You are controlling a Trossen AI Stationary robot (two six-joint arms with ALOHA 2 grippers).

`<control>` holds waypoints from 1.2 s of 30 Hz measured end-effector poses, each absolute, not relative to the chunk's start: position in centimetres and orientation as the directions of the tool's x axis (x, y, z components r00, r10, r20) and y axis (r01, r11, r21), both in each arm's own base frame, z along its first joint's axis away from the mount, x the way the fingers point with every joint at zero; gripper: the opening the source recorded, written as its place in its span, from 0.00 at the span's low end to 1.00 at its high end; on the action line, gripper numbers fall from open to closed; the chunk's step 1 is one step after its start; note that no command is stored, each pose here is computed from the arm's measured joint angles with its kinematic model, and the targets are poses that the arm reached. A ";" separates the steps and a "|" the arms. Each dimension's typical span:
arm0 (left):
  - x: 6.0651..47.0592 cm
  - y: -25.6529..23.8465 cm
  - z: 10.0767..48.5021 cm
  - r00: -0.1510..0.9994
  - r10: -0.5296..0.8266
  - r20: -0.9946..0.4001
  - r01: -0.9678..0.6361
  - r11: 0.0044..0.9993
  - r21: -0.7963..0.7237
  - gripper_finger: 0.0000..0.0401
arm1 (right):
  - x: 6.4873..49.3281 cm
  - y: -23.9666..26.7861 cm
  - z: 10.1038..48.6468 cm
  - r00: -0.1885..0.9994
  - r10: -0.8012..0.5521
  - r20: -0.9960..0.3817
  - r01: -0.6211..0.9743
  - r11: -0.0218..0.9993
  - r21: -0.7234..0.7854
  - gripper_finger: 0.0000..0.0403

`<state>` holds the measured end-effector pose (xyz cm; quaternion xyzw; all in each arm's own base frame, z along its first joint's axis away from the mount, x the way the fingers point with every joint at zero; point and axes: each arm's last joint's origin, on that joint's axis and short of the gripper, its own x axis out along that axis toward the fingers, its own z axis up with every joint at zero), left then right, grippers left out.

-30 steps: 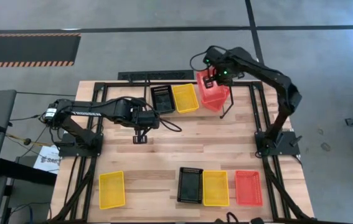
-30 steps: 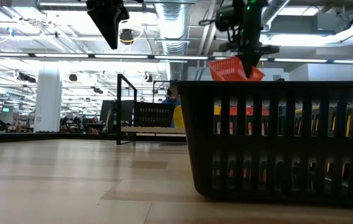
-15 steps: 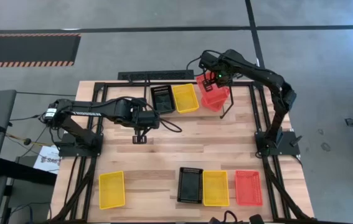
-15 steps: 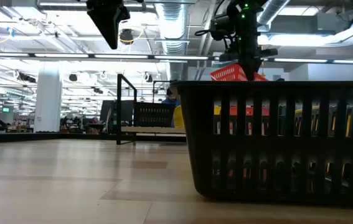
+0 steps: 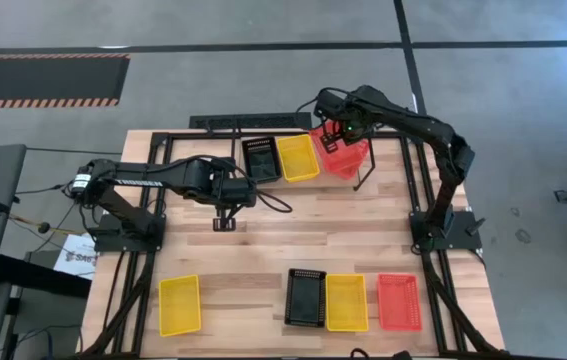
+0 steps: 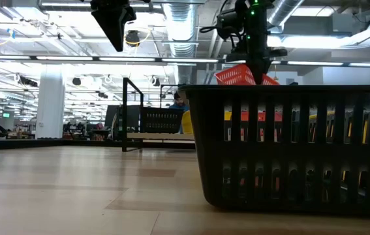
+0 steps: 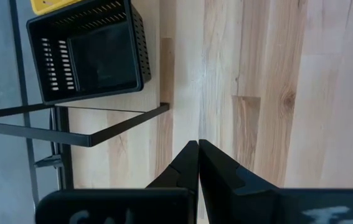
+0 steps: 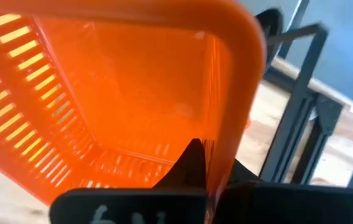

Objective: Stack baskets on shelf by color
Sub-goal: Stack the left orange bin on top of the other orange bin on the shelf

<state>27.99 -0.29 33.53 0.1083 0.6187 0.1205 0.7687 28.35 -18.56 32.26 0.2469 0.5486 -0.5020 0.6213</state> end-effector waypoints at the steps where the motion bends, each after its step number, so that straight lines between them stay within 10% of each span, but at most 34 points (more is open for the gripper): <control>1: 28.0 -0.3 33.5 0.205 0.319 -0.925 -0.052 0.947 0.316 0.00 | 28.4 -18.5 32.3 -0.111 -0.364 -0.925 0.892 0.374 -0.254 0.00; 25: 28.0 -0.3 33.5 0.203 0.297 -0.933 -0.052 0.955 0.293 0.00 | 26.4 -11.5 39.2 0.380 -0.156 -0.912 0.719 0.670 0.185 0.00; 36: 28.0 -0.3 33.5 0.203 0.296 -0.933 -0.047 0.955 0.293 0.00 | 25.4 -5.3 35.3 0.267 0.098 -0.959 0.649 0.717 0.254 0.00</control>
